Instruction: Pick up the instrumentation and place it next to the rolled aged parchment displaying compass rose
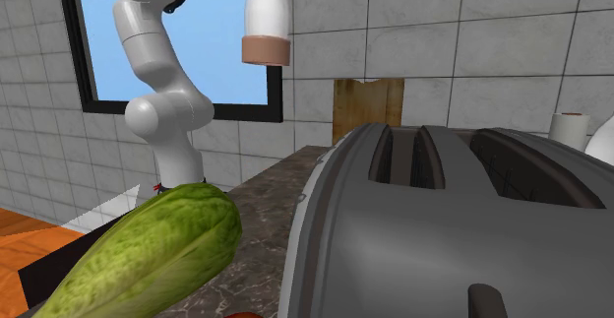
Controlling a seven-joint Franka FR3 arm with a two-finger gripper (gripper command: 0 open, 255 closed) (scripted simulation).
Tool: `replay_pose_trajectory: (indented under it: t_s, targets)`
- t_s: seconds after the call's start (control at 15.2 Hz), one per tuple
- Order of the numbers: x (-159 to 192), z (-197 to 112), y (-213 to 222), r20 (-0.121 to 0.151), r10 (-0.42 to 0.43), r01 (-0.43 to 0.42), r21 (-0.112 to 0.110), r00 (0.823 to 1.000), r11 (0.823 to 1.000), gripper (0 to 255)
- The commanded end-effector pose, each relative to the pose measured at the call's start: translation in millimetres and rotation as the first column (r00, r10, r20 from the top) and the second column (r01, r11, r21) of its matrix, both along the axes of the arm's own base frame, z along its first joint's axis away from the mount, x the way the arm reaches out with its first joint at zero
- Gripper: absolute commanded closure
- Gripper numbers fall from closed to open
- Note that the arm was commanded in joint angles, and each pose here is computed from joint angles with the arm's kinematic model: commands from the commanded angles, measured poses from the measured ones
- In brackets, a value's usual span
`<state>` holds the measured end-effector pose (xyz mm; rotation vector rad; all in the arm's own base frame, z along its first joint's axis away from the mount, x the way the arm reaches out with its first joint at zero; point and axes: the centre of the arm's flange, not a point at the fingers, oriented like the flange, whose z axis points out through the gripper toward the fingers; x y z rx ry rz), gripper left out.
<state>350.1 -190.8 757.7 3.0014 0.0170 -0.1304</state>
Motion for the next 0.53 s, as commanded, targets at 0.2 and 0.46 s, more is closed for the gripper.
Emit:
replay_pose_trajectory:
  t_s: [0.2,0.46]
  targets:
    - [-0.9,26.8,0.4,0.0,0.0,0.0,0.0,1.0,1.0,255]
    - [-0.9,47.9,0.4,0.0,0.0,0.0,0.0,1.0,1.0,255]
